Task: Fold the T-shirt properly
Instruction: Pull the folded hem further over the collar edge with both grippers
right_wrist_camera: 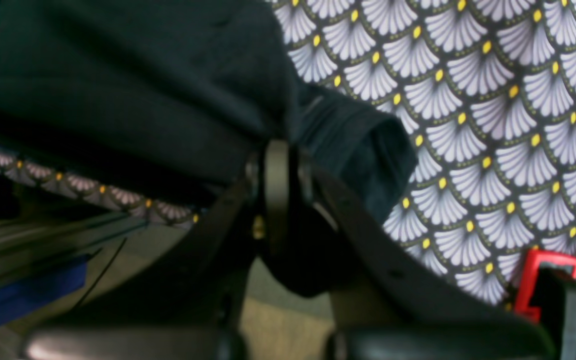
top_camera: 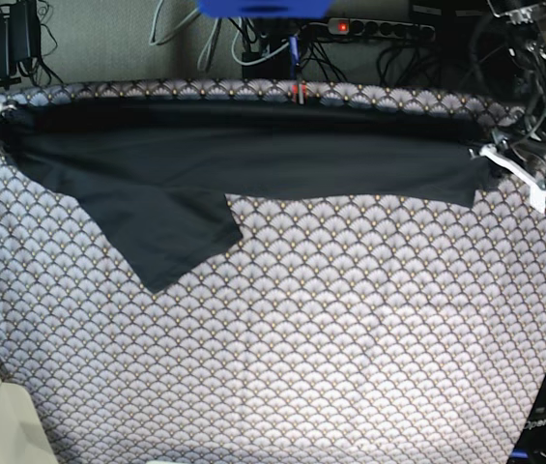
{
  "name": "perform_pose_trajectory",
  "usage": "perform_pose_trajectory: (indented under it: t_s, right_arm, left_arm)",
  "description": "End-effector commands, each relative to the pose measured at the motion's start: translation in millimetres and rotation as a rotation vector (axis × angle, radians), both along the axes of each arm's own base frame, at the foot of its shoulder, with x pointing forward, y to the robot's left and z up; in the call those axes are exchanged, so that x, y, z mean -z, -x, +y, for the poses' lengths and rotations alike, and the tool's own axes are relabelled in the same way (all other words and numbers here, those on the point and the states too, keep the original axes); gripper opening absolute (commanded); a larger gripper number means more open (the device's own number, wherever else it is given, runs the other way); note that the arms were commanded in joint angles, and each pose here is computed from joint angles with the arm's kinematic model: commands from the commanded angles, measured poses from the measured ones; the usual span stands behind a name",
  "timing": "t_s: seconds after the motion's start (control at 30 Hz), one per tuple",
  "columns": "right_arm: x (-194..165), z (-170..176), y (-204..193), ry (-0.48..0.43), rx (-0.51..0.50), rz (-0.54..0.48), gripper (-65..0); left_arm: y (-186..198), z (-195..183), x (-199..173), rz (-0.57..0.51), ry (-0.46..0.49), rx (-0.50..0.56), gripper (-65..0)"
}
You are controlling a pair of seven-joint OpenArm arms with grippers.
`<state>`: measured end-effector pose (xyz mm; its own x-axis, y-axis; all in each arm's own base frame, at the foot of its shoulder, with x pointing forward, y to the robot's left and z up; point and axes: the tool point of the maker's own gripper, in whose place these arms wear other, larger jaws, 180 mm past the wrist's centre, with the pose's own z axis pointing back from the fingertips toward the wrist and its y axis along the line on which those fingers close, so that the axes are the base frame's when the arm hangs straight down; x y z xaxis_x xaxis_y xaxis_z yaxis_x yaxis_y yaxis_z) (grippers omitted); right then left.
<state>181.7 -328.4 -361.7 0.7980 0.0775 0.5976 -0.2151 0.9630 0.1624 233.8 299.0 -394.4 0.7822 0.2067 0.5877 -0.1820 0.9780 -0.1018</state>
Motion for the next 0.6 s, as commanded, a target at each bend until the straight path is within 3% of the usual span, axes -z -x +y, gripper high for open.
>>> perform_pose_trajectory:
  t_s: [0.0,0.3,0.57]
  right_arm:
    - [-10.6,-5.2,-5.3,0.013,-0.008,-0.032,-65.0]
    - [9.7,-21.0,11.0,-0.016,0.068,0.016,-65.0]
    - [20.4,-31.7,16.3,-0.027,0.114,0.046,-55.8]
  left_arm:
    - [-8.4,7.5,-11.0,-0.04,-0.023,0.002,-65.0]
    - [-9.6,14.9,-4.6,-0.02,-0.017,-0.012,-65.0]
    - [-9.9,13.3,-4.3,-0.021,-0.013,-0.009,-64.2]
